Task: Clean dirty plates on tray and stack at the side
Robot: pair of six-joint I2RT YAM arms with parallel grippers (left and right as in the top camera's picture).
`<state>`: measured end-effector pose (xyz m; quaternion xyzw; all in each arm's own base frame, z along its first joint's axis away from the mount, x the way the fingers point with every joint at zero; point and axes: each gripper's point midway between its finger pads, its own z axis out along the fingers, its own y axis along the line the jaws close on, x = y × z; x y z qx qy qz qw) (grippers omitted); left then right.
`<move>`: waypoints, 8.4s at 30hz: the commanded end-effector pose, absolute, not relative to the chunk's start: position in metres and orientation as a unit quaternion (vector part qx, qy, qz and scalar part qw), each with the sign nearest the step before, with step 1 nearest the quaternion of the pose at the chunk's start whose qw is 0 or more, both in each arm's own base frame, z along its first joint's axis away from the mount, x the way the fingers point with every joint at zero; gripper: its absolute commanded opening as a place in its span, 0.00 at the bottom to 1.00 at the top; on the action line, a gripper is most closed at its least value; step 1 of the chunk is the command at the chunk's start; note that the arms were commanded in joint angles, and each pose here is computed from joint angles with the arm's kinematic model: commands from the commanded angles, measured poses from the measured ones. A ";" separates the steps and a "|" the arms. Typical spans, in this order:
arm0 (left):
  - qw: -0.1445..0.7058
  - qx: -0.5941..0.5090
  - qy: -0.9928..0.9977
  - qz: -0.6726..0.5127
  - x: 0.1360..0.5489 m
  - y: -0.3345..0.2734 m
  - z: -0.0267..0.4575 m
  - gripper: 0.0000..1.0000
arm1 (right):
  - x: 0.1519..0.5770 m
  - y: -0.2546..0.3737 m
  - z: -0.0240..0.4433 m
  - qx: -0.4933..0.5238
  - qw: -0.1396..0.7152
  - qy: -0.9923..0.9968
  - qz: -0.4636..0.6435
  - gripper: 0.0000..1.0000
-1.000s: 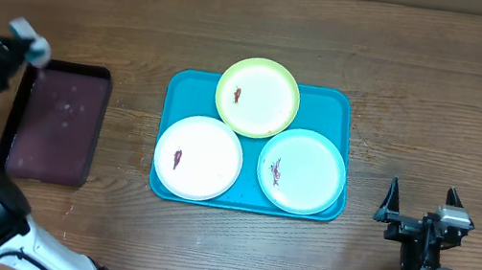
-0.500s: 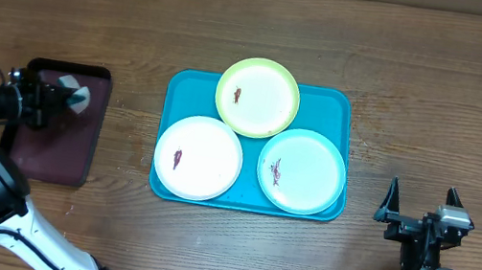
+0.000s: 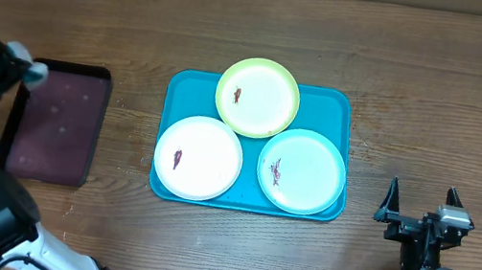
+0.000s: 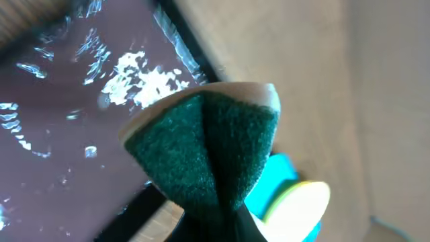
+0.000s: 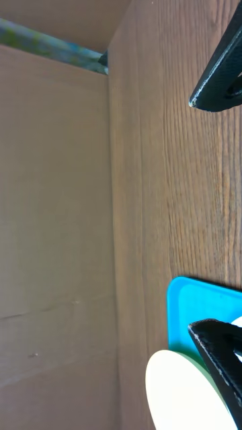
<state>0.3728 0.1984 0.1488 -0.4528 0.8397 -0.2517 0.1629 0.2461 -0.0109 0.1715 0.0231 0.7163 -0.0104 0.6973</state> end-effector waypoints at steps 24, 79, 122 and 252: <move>0.097 -0.354 0.926 0.091 0.351 0.202 0.114 0.04 | 0.246 -0.009 0.170 0.020 0.699 0.715 -0.008 1.00; 0.047 -0.051 0.989 -0.130 0.349 -0.074 0.214 0.04 | 0.246 -0.009 0.170 0.020 0.699 0.715 -0.008 1.00; 0.016 -0.021 0.993 -0.113 0.308 -0.139 0.014 0.04 | 0.184 0.099 0.309 -0.086 0.695 0.595 0.394 1.00; 0.027 -0.040 0.992 -0.121 0.322 -0.139 0.028 0.59 | 0.324 0.295 0.001 -0.142 0.041 0.975 0.166 0.12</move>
